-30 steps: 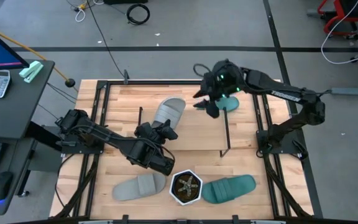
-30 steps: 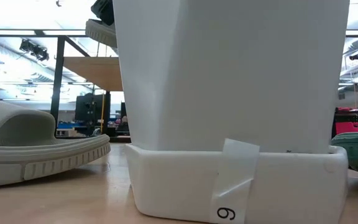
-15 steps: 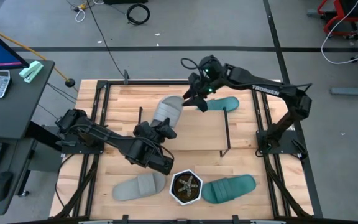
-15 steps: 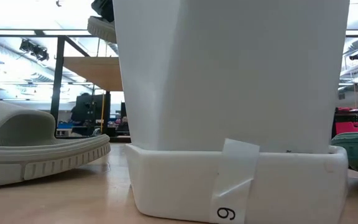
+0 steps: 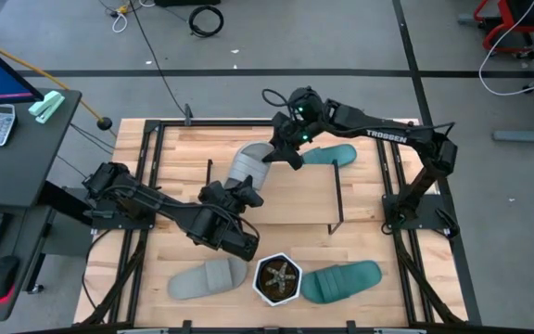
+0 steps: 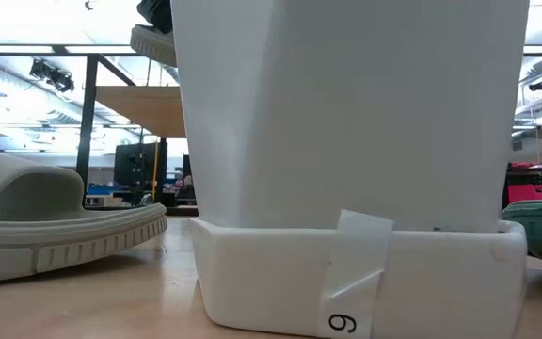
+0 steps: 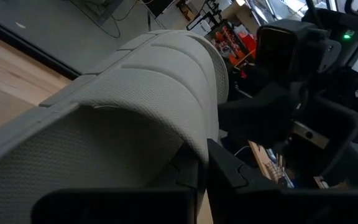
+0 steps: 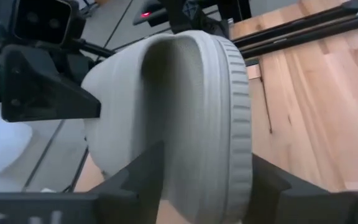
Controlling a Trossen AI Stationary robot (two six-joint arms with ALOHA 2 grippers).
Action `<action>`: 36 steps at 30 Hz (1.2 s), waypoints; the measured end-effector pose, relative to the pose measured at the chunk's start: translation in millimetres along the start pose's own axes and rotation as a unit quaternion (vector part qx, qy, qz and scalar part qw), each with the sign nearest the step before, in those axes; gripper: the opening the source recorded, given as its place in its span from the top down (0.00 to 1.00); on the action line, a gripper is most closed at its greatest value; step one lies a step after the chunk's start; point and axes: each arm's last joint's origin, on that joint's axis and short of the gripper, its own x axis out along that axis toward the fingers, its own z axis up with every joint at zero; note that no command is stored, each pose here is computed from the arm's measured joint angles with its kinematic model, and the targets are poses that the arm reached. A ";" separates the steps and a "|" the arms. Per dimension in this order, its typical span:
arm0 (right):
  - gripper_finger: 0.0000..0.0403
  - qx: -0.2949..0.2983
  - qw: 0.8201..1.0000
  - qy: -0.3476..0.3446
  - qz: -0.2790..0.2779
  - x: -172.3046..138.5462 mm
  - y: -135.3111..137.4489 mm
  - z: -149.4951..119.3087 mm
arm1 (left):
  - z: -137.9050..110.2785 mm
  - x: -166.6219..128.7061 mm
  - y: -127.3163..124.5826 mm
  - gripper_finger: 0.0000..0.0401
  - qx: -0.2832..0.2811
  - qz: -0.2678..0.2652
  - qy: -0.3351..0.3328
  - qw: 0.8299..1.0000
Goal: Pick and place slides into the shelf
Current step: Put the top gray slide on the shelf
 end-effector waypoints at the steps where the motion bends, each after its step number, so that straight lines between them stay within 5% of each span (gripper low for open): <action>1: 0.62 0.000 1.000 0.003 0.001 1.6 0.8 -0.8 | 0.0 0.0 0.0 0.96 0.000 0.000 0.001 1.000; 7: 0.87 -0.010 1.000 0.005 0.006 8.9 3.3 -2.1 | -0.2 -1.6 0.5 0.97 0.003 0.001 0.004 1.000; 36: 0.88 0.003 1.000 -0.018 0.019 -4.8 -8.4 5.4 | -4.1 -40.4 -1.3 0.85 0.028 -0.075 -0.018 0.997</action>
